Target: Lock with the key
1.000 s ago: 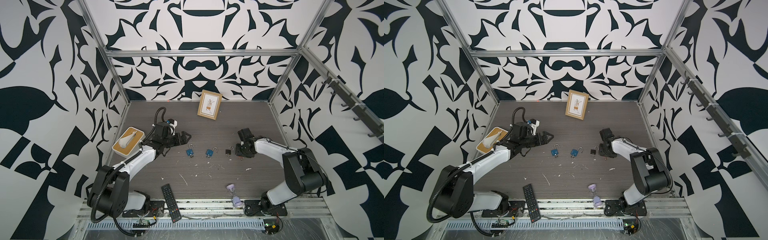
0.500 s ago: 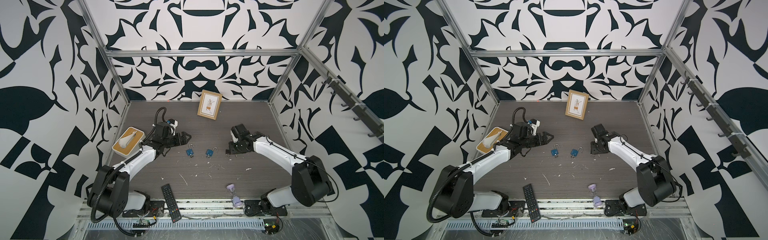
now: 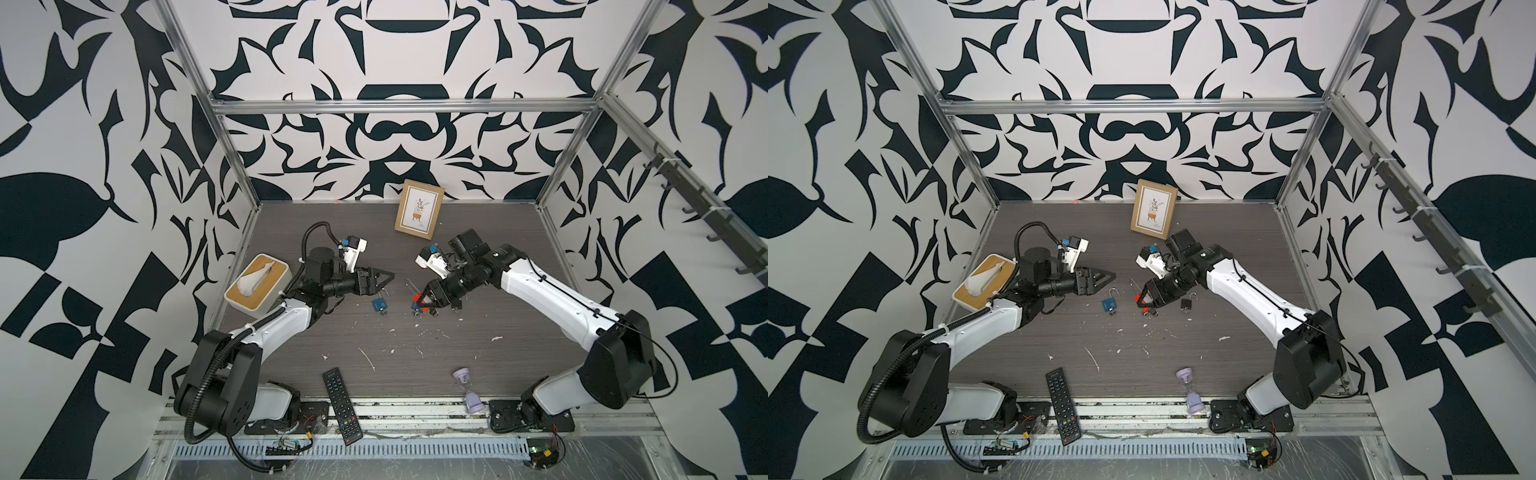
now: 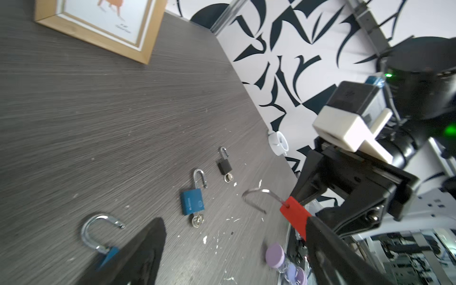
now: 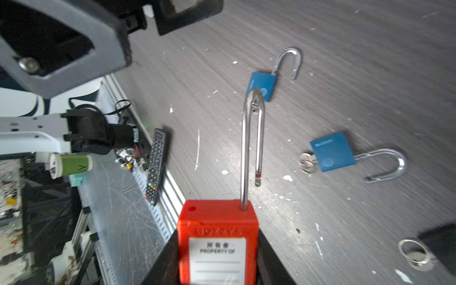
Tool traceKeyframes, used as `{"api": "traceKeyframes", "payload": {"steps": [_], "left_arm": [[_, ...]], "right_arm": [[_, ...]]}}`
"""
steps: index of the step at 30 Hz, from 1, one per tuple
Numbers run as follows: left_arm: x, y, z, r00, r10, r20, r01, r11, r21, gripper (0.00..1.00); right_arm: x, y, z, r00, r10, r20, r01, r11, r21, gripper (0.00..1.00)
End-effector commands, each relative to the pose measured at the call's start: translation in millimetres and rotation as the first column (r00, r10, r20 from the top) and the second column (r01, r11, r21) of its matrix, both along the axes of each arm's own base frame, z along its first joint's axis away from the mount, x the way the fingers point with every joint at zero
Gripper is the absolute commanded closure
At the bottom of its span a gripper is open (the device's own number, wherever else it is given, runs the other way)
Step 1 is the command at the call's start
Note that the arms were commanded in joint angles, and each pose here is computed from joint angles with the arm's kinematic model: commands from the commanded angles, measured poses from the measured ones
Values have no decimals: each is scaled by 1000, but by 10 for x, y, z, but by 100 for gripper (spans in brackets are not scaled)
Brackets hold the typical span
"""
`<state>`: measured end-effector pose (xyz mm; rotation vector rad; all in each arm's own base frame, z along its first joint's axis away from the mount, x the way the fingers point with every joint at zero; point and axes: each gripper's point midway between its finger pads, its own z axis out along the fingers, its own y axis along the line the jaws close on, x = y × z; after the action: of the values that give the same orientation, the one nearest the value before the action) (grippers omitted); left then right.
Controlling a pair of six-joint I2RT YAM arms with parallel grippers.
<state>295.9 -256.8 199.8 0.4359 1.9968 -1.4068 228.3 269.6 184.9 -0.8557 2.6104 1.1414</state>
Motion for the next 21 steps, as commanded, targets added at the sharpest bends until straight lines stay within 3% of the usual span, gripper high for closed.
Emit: {"api": "traceKeyframes", "payload": {"steps": [1, 10, 21], "left_arm": [[-106, -111, 263, 989, -107, 102, 116, 990, -83, 10], [-301, -320, 254, 966, -232, 115, 246, 961, -123, 14], [-358, -417, 211, 955, -288, 76, 297, 939, -174, 41]], "right_arm": [[-159, 159, 343, 995, 95, -4, -93, 986, 138, 100], [-166, 260, 433, 994, 106, -9, -102, 975, 198, 100], [-48, 261, 373, 997, 71, 17, -73, 985, 159, 100]]}}
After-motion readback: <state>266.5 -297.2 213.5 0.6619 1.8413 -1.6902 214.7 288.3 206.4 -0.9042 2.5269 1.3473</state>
